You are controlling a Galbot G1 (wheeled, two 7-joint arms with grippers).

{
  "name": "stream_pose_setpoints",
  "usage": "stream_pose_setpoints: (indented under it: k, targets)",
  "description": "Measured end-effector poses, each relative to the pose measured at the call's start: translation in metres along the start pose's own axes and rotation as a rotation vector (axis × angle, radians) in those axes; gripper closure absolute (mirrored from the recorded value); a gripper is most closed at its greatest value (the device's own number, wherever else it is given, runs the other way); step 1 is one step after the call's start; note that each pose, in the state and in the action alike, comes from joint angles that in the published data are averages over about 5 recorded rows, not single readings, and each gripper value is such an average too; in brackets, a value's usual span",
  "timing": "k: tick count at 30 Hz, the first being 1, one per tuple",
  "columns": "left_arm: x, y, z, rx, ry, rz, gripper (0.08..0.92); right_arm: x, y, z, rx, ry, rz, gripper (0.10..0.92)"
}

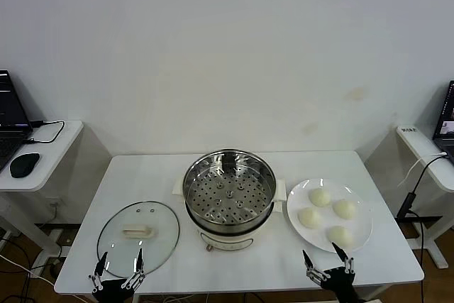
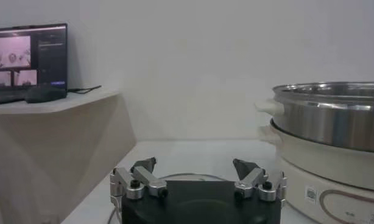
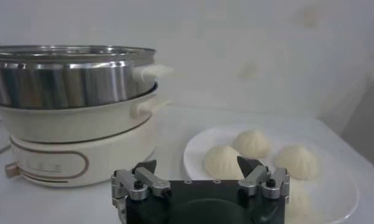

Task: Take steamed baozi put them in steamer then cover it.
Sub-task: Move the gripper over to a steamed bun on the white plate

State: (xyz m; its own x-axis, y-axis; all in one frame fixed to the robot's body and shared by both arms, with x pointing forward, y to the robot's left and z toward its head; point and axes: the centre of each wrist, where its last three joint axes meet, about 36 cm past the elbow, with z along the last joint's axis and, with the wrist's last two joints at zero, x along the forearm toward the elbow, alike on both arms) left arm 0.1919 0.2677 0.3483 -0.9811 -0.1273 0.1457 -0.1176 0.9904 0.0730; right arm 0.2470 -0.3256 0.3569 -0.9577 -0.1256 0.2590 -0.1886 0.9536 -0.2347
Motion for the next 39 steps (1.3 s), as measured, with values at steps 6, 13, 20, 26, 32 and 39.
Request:
stream_pose_setpoints:
  k: [6,13,20,26,32,39]
  targets:
    - [-0.009,0.008,-0.003,-0.031,0.001,-0.004,0.177,-0.023,-0.034,-0.009,0.207,-0.007,0.003,0.2]
    - [-0.018,0.017,-0.009,-0.062,-0.012,-0.011,0.177,-0.066,-0.092,-0.031,0.538,0.003,-0.028,0.2]
    - [-0.023,0.017,-0.01,-0.058,-0.02,-0.024,0.177,-0.111,-0.15,-0.071,0.811,0.079,-0.114,0.2]
    - [-0.023,0.017,-0.01,-0.057,-0.024,-0.028,0.177,-0.149,-0.188,-0.113,0.947,0.171,-0.227,0.2]
    - [-0.023,0.018,-0.01,-0.058,-0.026,-0.036,0.177,-0.188,-0.208,-0.145,1.009,0.264,-0.39,0.2]
    - [-0.026,0.023,-0.01,-0.068,-0.03,-0.048,0.177,-0.234,-0.216,-0.169,1.051,0.368,-0.584,0.2]
